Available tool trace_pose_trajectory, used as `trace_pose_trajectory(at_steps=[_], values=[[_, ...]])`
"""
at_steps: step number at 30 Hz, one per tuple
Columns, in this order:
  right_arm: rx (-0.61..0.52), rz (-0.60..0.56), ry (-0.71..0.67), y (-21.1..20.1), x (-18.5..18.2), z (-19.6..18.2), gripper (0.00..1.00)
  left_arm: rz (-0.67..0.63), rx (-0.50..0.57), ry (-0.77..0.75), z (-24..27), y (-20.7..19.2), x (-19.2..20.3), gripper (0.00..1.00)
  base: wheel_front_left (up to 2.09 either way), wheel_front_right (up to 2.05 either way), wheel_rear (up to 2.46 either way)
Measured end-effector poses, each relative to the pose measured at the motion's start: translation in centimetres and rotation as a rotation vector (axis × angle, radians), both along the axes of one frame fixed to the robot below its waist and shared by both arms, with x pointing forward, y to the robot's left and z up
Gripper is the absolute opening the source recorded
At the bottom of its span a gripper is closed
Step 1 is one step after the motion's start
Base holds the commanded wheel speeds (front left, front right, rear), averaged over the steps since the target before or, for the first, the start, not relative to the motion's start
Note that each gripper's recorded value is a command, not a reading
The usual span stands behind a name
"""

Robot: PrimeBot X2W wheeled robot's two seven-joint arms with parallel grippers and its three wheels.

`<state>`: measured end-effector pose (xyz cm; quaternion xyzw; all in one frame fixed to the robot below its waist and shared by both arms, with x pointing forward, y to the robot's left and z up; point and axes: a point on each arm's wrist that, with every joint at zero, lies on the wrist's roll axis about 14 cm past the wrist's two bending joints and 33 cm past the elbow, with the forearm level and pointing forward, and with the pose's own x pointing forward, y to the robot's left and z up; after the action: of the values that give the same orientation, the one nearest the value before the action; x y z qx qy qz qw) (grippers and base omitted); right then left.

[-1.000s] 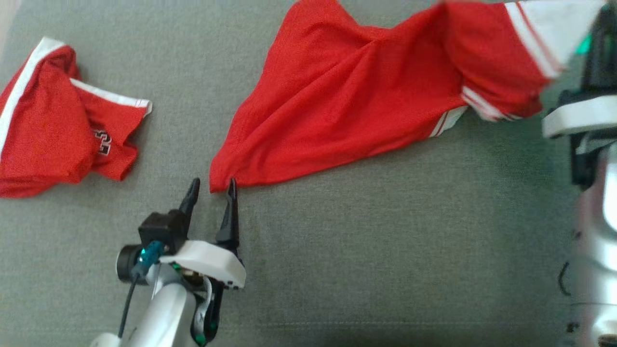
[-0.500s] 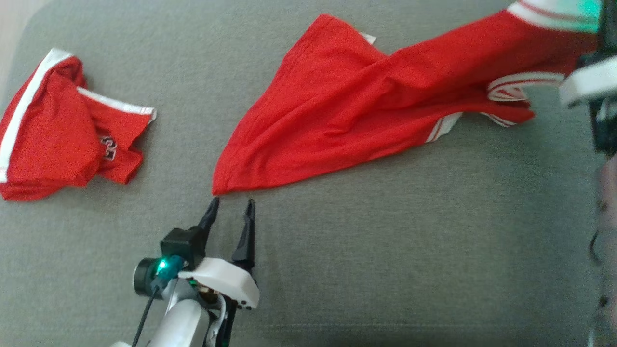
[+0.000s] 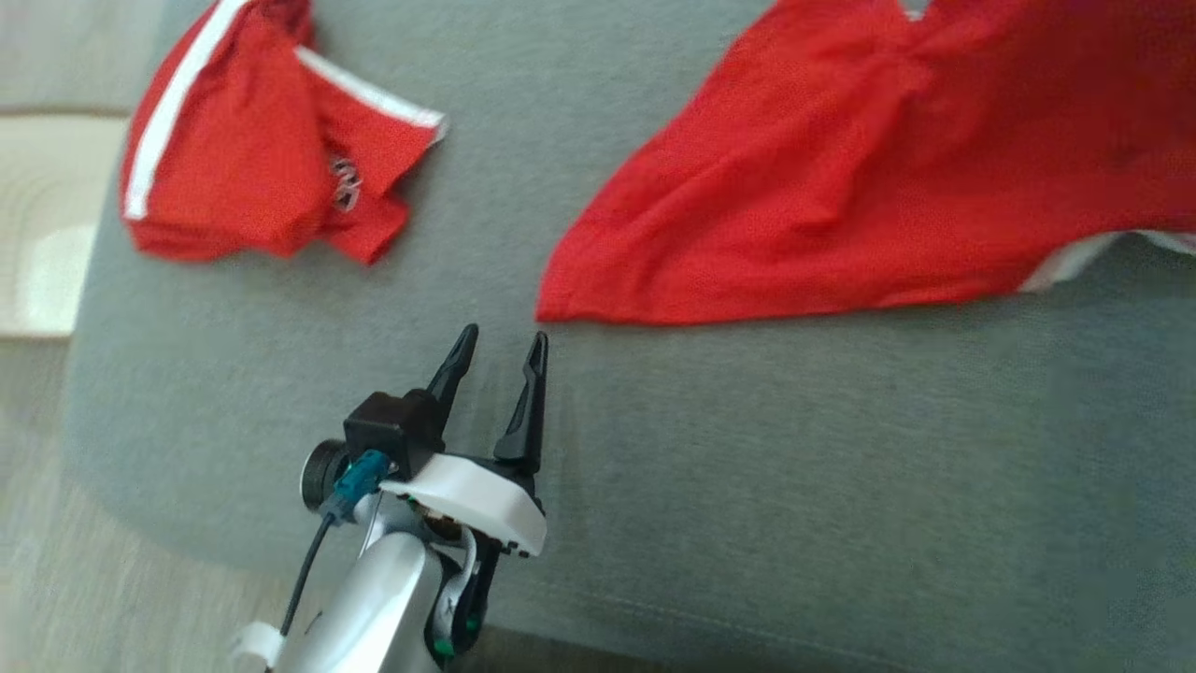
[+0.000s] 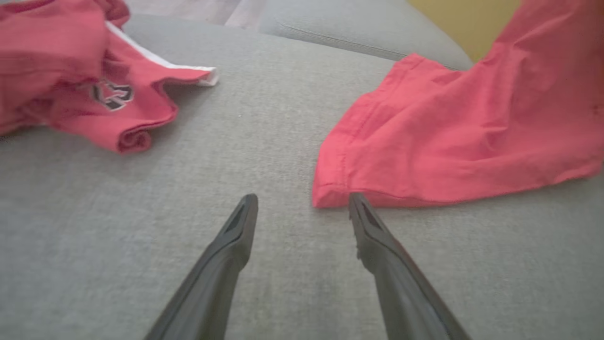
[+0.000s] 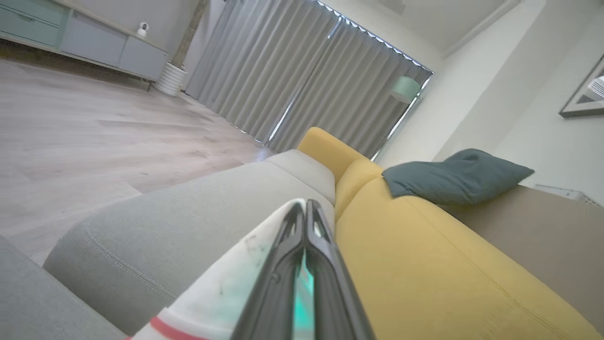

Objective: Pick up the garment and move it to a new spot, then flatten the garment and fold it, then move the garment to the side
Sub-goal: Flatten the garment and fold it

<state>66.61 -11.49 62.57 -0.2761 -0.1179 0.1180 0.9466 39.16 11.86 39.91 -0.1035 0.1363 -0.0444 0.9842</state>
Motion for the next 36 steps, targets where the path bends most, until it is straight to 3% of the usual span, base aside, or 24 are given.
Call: trace_pose_trajectory(at_steps=[6, 10, 11, 12, 20, 29, 36], values=[[0.029, 0.059, 0.006, 4.3, 3.1, -0.5, 0.0, 0.078, 0.014, 0.035, -0.8, 2.2, -0.6, 1.0, 0.0, 0.0, 0.0], [0.037, 0.047, 0.101, 5.2, 4.0, -4.1, 0.02, 0.099, 0.026, 0.042, -0.9, 3.0, -0.7, 1.0, 0.0, 0.0, 0.0], [0.03, 0.026, 0.147, 4.9, 4.1, -5.3, 0.71, 0.1, 0.027, 0.044, -1.0, 3.0, -0.7, 1.0, 0.0, 0.0, 0.0], [0.027, 0.006, 0.186, 4.5, 4.1, -6.4, 1.0, 0.099, 0.026, 0.045, -1.0, 3.0, -0.7, 1.0, 0.0, 0.0, 0.0], [0.093, -0.038, 0.24, 0.6, 1.9, -10.8, 1.0, 0.072, 0.013, 0.042, -1.2, 1.9, 0.0, 1.0, 0.0, 0.0, 0.0], [0.256, -0.118, 0.36, -4.2, -5.6, -17.9, 1.0, 0.023, 0.004, 0.007, -0.4, 0.3, 1.0, 1.0, 0.0, 0.0, 0.0], [0.369, -0.132, 0.445, -4.3, -11.8, -21.6, 1.0, -0.028, -0.004, -0.012, -0.1, -1.2, 1.5, 1.0, 0.0, 0.0, 0.0]])
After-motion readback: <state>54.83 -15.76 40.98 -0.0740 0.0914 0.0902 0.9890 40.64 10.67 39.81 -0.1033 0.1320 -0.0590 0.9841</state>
